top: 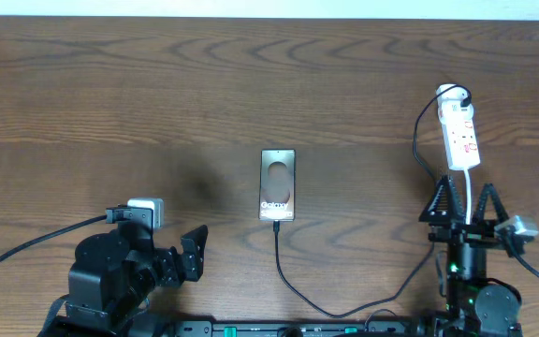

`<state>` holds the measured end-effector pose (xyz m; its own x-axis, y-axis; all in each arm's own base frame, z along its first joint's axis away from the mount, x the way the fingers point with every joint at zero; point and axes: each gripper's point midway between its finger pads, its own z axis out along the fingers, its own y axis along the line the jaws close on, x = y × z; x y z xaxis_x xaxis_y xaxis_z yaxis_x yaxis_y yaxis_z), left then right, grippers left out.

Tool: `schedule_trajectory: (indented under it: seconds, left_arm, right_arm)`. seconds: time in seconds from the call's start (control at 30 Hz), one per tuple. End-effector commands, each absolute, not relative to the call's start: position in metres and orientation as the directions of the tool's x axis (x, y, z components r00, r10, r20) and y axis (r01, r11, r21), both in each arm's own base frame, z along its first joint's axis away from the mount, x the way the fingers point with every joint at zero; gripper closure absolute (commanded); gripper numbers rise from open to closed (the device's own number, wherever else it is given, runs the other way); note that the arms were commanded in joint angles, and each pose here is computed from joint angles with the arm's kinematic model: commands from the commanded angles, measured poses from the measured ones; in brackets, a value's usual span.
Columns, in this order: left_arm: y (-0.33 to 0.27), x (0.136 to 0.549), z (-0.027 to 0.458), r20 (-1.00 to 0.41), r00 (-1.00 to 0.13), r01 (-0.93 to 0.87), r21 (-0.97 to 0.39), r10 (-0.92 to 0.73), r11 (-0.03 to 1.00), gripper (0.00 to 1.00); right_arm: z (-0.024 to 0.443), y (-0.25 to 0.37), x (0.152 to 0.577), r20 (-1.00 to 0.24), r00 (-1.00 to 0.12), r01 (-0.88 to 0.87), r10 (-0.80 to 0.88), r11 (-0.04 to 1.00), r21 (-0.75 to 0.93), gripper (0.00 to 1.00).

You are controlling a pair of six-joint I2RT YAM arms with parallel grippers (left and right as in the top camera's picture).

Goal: Plug charger to phone and switch on socket

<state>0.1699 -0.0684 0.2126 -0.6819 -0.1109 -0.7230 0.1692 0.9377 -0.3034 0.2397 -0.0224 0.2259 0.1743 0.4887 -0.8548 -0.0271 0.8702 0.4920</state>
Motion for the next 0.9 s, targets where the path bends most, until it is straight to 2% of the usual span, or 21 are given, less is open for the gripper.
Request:
schedule_trajectory:
  seconds: [0.0, 0.2, 0.37, 0.7, 0.87]
  left_arm:
    - [-0.066, 0.17, 0.213, -0.728, -0.677, 0.166, -0.291, -0.106, 0.942, 0.02]
    - [-0.066, 0.17, 0.213, -0.728, -0.677, 0.166, -0.291, -0.106, 0.942, 0.02]
    - [-0.066, 0.17, 0.213, -0.728, -0.677, 0.166, -0.291, -0.106, 0.942, 0.02]
    - [-0.066, 0.17, 0.213, -0.728, -0.677, 0.166, -0.291, -0.106, 0.942, 0.02]
    - [-0.066, 0.17, 0.213, -0.728, -0.677, 0.166, -0.291, -0.106, 0.942, 0.02]
  right_arm:
    - [0.209, -0.021, 0.243, -0.878, 0.145, -0.016, 0.456, 0.889, 0.458, 0.01]
    - [0.195, -0.021, 0.245, -0.933, 0.094, 0.022, 0.346, 0.937, 0.35, 0.01]
    - [0.158, -0.021, 0.245, -0.973, -0.056, 0.068, 0.224, 0.973, 0.22, 0.01]
    - [0.159, -0.016, 0.245, -0.998, -0.062, 0.028, 0.007, 1.0, 0.005, 0.01]
    - [0.159, -0.008, 0.246, -0.997, -0.062, -0.01, -0.046, 0.999, -0.046, 0.01]
